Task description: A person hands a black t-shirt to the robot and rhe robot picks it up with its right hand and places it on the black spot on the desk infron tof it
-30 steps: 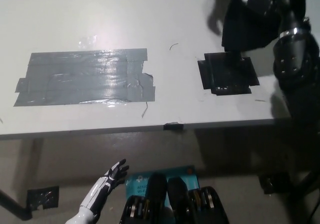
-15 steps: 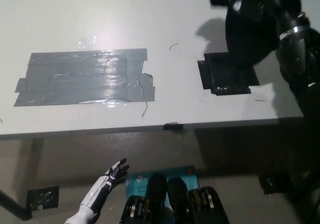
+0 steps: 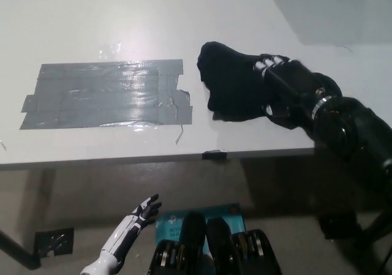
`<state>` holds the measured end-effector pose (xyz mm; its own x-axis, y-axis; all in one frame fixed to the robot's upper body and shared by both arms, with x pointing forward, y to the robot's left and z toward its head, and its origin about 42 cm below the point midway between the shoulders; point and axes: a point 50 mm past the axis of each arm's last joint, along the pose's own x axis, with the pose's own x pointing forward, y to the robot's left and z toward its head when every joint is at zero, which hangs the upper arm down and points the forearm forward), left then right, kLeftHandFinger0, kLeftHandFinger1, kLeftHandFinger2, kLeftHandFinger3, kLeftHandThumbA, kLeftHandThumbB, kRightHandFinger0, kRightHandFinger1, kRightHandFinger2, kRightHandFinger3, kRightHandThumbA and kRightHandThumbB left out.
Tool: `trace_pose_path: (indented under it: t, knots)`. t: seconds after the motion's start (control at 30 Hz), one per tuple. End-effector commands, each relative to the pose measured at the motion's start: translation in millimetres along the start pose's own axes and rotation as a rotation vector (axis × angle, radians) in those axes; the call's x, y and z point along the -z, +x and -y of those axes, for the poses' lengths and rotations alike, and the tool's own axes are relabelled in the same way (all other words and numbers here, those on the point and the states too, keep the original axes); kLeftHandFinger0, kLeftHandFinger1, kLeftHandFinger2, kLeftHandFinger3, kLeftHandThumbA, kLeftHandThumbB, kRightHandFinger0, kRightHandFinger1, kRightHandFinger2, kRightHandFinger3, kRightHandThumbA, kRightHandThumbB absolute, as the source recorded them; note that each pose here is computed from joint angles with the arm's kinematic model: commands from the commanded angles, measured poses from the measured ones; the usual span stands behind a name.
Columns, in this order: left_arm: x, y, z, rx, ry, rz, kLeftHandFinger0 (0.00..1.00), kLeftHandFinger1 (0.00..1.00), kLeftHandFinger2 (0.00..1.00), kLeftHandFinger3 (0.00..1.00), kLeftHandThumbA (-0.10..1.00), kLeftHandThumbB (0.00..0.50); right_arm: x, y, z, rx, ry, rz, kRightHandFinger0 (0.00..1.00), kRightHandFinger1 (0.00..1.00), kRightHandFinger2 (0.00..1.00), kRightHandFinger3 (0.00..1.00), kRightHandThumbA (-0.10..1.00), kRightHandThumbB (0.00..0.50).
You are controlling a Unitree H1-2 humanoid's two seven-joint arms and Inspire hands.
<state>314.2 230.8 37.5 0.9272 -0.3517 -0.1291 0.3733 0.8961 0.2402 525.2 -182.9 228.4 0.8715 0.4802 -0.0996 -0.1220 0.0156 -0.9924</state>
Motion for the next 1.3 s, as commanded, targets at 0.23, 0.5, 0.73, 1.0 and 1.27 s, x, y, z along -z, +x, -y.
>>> trace_pose_path:
  t: [0.23,0.5,0.73,1.0,1.27]
  knots:
    - [-17.3,10.3,-12.5,0.010,0.051,0.059,1.00,1.00,1.00,1.00,1.00,0.500,-3.9,-15.5,117.8,-0.458,0.370,0.027,1.00,1.00,1.00,1.00,0.60,0.500]
    - [-12.9,10.3,-10.9,0.008,0.058,0.068,1.00,1.00,1.00,1.00,1.00,0.500,-32.9,-73.5,223.1,-0.107,0.895,0.473,1.00,1.00,1.00,1.00,1.00,0.500]
    - [-22.0,14.8,-15.7,0.010,0.069,0.074,1.00,1.00,1.00,1.00,1.00,0.500,-27.1,-122.9,277.5,0.079,0.999,0.714,1.00,1.00,1.00,1.00,1.00,0.500]
    - [-25.6,18.0,-16.7,0.017,0.083,0.081,1.00,1.00,1.00,1.00,1.00,0.500,-12.1,-170.2,288.0,0.244,1.078,0.802,1.00,1.00,1.00,1.00,1.00,0.500]
    - [-28.7,21.8,-17.8,0.015,0.102,0.086,1.00,1.00,1.00,1.00,1.00,0.500,-25.0,-222.4,239.7,0.336,1.047,0.826,1.00,1.00,1.00,1.00,1.00,0.490]
